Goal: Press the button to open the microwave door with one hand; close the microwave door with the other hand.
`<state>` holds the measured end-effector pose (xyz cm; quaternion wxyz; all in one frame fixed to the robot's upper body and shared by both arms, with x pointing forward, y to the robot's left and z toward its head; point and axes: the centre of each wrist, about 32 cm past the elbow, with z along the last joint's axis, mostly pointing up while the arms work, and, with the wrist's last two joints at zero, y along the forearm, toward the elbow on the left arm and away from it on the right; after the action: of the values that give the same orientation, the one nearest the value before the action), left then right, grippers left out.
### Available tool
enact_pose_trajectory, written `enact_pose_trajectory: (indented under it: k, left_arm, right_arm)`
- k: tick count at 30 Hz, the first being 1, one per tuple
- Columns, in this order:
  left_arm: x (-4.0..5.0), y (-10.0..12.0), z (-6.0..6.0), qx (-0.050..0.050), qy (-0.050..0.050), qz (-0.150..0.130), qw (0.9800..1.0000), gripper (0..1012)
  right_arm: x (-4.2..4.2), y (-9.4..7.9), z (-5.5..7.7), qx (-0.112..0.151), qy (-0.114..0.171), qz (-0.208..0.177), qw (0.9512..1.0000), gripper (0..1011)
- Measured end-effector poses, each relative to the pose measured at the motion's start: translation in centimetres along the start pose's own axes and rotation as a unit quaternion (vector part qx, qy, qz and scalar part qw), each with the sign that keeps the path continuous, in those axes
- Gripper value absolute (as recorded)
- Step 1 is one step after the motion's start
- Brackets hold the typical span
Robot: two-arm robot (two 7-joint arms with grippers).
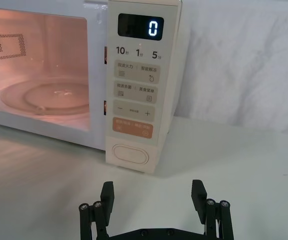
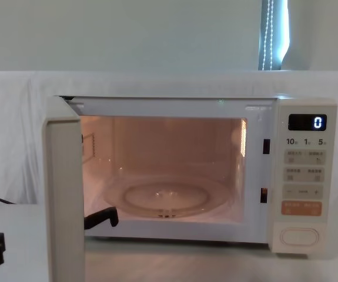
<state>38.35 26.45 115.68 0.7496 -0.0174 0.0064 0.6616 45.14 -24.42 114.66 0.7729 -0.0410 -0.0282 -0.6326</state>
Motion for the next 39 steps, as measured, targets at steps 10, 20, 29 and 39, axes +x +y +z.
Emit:
enact_pose_trajectory:
  k: [10,20,29,39]
  left_arm:
    - [0.0,0.0,0.0,0.0,0.0,0.0,1.0,449]
    - [0.0,0.0,0.0,0.0,0.0,0.0,1.0,129]
    - [0.0,0.0,0.0,0.0,0.0,0.0,1.0,0]
    - [0.0,0.0,0.0,0.0,0.0,0.0,1.0,0]
  right_arm:
    - [0.0,0.0,0.0,0.0,0.0,0.0,1.0,1002]
    - [0.0,0.0,0.0,0.0,0.0,0.0,1.0,1002]
    - [0.0,0.0,0.0,0.0,0.0,0.0,1.0,1002]
    - [0.0,0.0,0.0,0.0,0.0,0.0,1.0,1002]
